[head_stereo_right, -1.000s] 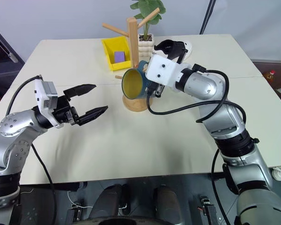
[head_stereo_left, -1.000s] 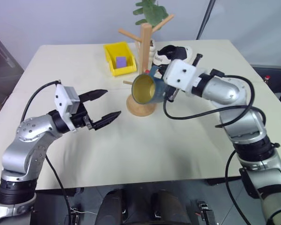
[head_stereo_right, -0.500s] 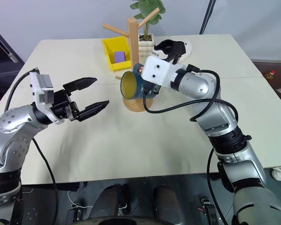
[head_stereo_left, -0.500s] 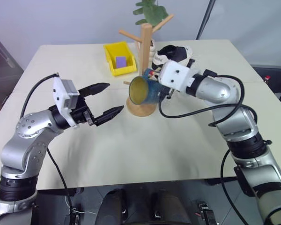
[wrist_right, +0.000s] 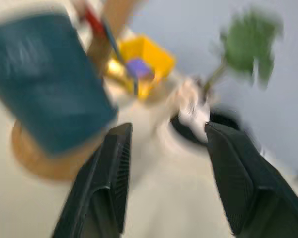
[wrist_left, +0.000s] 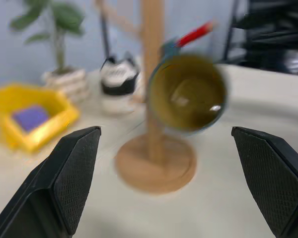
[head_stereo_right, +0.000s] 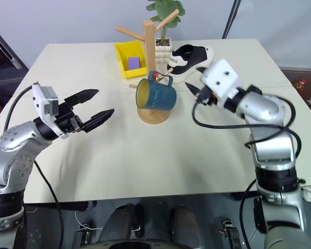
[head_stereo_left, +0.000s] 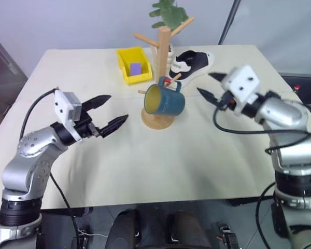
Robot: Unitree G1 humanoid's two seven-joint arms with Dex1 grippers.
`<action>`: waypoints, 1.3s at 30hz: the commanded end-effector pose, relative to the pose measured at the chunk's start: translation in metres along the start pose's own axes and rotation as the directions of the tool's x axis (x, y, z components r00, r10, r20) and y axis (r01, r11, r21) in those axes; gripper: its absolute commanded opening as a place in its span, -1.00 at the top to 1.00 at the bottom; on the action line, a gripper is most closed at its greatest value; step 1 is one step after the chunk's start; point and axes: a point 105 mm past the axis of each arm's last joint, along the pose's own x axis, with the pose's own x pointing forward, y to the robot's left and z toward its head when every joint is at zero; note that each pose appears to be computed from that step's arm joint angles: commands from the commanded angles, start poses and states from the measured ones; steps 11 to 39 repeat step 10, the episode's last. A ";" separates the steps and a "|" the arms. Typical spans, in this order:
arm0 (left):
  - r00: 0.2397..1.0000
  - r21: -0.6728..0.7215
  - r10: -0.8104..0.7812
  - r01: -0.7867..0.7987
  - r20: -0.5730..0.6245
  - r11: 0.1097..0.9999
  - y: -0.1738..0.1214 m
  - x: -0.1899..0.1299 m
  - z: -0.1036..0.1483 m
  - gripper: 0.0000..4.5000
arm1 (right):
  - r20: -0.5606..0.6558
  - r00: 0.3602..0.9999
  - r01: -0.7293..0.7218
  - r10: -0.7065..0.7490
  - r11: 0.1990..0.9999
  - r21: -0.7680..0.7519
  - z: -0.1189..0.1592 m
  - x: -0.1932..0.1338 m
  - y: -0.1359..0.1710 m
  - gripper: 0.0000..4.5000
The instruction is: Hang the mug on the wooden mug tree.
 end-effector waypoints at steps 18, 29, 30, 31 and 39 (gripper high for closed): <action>0.889 -0.055 0.443 -0.451 -0.115 0.891 0.046 -0.046 -0.071 -1.00 | -0.029 0.971 0.230 -0.237 0.895 0.384 -0.091 -0.031 0.022 -0.05; 0.889 -0.055 0.443 -0.451 -0.115 0.891 0.046 -0.046 -0.071 -1.00 | -0.029 0.971 0.230 -0.237 0.895 0.384 -0.091 -0.031 0.022 -0.05; 0.889 -0.055 0.443 -0.451 -0.115 0.891 0.046 -0.046 -0.071 -1.00 | -0.029 0.971 0.230 -0.237 0.895 0.384 -0.091 -0.031 0.022 -0.05; 0.889 -0.055 0.443 -0.451 -0.115 0.891 0.046 -0.046 -0.071 -1.00 | -0.029 0.971 0.230 -0.237 0.895 0.384 -0.091 -0.031 0.022 -0.05; 0.889 -0.055 0.443 -0.451 -0.115 0.891 0.046 -0.046 -0.071 -1.00 | -0.029 0.971 0.230 -0.237 0.895 0.384 -0.091 -0.031 0.022 -0.05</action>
